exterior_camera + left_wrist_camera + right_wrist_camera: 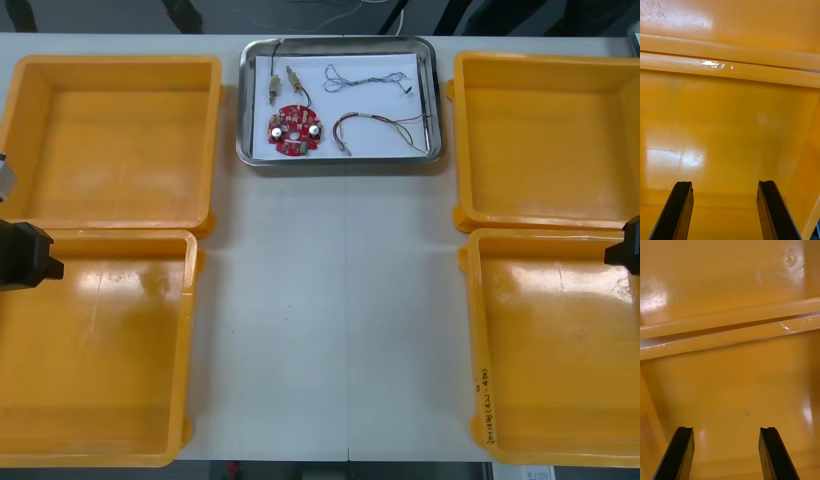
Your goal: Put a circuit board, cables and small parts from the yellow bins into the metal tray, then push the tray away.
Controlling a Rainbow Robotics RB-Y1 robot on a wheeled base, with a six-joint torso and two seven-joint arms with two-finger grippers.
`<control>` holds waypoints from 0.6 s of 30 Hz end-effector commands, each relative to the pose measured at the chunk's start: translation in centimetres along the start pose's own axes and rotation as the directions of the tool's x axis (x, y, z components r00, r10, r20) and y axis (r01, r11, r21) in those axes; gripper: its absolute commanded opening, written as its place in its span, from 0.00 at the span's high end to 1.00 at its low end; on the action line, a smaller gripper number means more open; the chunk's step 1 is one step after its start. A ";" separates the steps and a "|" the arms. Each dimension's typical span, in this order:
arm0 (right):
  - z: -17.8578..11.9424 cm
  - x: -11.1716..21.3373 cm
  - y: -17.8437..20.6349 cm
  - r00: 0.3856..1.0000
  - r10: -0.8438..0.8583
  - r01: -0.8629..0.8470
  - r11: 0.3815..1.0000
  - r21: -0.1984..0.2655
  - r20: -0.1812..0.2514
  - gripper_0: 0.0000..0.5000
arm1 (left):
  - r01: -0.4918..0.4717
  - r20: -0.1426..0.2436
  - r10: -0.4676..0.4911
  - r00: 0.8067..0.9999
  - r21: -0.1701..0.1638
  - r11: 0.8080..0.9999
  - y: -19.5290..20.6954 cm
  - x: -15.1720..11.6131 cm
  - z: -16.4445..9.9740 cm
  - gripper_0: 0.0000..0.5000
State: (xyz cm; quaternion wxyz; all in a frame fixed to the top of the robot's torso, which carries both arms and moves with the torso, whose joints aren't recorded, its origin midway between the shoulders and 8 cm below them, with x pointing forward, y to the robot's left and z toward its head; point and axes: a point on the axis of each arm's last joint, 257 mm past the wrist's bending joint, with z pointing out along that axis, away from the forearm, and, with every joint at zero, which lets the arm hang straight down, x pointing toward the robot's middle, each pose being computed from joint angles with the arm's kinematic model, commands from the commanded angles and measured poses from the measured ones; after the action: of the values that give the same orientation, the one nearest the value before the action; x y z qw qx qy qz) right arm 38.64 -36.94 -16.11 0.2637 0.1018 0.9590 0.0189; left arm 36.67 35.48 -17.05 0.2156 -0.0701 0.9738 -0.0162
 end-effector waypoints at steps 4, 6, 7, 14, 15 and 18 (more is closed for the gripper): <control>-0.7 0.2 -1.4 0.995 -0.094 0.095 0.994 0.056 -0.021 0.00 | -0.087 0.040 0.088 0.995 -0.041 0.995 1.2 -0.9 -1.4 0.00; -0.6 0.3 -1.3 0.994 -0.102 0.103 0.993 0.056 -0.027 0.00 | -0.087 0.040 0.088 0.995 -0.041 0.995 1.2 -0.9 -1.4 0.00; -0.6 0.4 -1.3 0.994 -0.105 0.107 0.993 0.056 -0.032 0.00 | -0.087 0.040 0.088 0.995 -0.041 0.995 1.2 -0.9 -1.4 0.00; -0.4 0.8 -1.0 0.991 -0.125 0.128 0.990 0.057 -0.049 0.00 | -0.087 0.040 0.088 0.995 -0.041 0.995 1.2 -0.9 -1.4 0.00; -0.4 0.8 -0.9 0.991 -0.128 0.131 0.990 0.055 -0.050 0.00 | -0.087 0.040 0.088 0.995 -0.041 0.995 1.2 -0.9 -1.4 0.00; -0.4 0.9 -0.9 0.990 -0.129 0.131 0.990 0.052 -0.051 0.00 | -0.087 0.040 0.088 0.995 -0.041 0.995 1.2 -0.9 -1.4 0.00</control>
State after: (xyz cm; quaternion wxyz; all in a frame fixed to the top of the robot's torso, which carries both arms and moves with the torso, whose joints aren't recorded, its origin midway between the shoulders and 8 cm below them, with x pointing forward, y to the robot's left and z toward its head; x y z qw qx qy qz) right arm 38.16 -36.85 -16.25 0.2470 0.0681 0.9666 -0.0019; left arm 36.67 35.48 -17.05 0.2156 -0.0701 0.9738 -0.0162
